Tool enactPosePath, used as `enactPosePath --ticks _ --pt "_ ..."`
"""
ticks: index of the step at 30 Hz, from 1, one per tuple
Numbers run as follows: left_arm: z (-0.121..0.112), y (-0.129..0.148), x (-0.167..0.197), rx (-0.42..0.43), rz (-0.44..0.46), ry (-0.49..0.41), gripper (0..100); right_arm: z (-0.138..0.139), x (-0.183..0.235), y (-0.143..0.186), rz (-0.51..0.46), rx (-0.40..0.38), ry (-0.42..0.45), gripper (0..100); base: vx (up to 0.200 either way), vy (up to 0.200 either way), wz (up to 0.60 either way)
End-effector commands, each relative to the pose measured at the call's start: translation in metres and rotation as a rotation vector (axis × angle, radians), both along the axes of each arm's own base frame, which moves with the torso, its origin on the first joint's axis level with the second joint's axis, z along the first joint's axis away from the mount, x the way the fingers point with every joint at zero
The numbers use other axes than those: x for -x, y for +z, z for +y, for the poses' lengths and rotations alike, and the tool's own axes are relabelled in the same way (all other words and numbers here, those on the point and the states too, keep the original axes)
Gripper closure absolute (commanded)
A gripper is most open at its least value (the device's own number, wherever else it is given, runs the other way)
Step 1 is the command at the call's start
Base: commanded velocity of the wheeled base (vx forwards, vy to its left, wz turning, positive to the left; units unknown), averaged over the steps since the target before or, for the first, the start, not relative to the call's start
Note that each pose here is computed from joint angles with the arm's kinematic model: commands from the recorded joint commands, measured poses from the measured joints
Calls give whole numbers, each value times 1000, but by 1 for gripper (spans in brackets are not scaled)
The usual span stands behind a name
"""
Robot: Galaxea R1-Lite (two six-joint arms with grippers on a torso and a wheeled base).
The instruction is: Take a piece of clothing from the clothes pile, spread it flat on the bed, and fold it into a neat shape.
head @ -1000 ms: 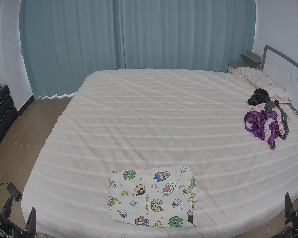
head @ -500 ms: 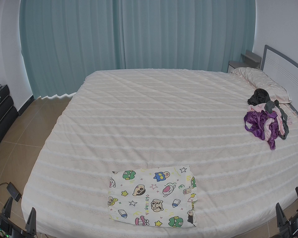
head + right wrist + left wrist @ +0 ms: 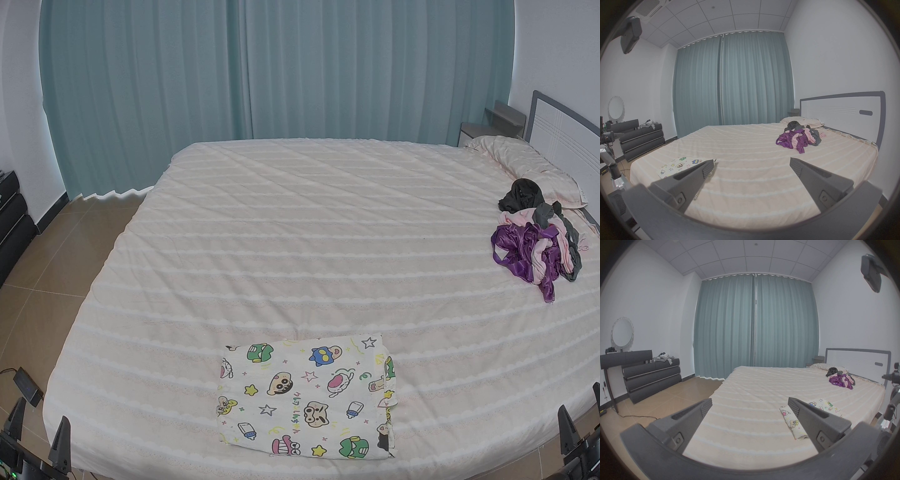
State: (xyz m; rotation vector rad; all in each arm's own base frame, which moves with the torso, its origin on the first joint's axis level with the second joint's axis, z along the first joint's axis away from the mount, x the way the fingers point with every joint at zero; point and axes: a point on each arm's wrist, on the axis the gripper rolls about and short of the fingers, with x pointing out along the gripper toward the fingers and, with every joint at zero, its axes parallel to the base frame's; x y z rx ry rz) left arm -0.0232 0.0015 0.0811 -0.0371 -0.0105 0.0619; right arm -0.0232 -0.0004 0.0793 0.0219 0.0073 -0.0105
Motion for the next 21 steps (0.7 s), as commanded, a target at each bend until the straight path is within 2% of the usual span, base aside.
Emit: enactPosePath --ticks 1,21 --pt "0 -5 0 12 2 -1 0 0 0 -4 0 5 1 0 0 0 0" --pt "0 -5 0 -11 4 -1 0 0 0 -4 0 5 9 0 0 0 0"
